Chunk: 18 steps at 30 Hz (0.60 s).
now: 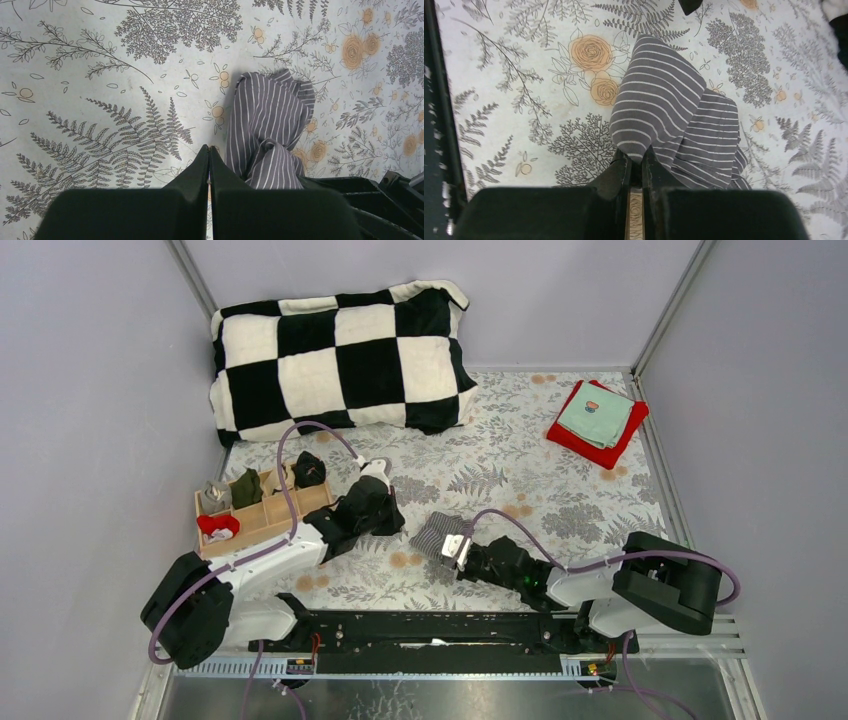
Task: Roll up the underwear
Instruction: Roll the underwear to the center of the board.
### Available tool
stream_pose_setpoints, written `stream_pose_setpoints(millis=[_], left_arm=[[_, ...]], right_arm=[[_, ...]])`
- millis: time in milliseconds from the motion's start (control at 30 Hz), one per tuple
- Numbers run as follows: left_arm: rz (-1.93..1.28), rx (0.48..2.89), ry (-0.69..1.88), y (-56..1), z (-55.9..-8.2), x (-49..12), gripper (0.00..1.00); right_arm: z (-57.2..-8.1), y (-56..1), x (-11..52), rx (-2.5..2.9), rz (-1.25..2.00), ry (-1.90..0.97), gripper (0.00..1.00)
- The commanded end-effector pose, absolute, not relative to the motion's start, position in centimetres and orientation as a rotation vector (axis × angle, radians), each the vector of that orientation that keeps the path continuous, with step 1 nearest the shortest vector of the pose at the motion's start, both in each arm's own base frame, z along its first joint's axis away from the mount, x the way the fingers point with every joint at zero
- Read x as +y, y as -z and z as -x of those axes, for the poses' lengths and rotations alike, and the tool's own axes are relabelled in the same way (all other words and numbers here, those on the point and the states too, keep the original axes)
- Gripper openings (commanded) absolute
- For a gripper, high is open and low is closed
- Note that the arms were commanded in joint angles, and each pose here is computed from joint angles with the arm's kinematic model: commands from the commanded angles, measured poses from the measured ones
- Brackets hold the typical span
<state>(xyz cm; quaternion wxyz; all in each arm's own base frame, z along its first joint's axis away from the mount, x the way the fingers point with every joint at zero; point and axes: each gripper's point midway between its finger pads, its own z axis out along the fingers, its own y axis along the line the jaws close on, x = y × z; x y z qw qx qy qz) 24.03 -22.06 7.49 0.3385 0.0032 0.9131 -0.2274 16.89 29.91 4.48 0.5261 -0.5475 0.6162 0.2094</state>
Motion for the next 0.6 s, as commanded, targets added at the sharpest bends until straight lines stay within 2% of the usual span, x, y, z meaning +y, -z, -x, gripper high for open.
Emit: stream_pose_setpoints(millis=[0, 267, 567], left_arm=[[-0.001, 2.365, 0.598, -8.08, -24.42, -22.08, 0.00], [-0.006, 2.376, 0.598, -7.80, -24.12, -21.95, 0.00], [0.011, 2.368, 0.611, -8.02, -23.88, -21.81, 0.00]], right_arm=[[-16.90, -7.32, 30.79, 1.522, 1.075, -0.650, 0.00], [-16.61, -6.39, 30.90, 1.709, 0.957, -0.744, 0.00], [-16.76, -6.59, 30.98, 1.924, 0.636, -0.953, 0.00]])
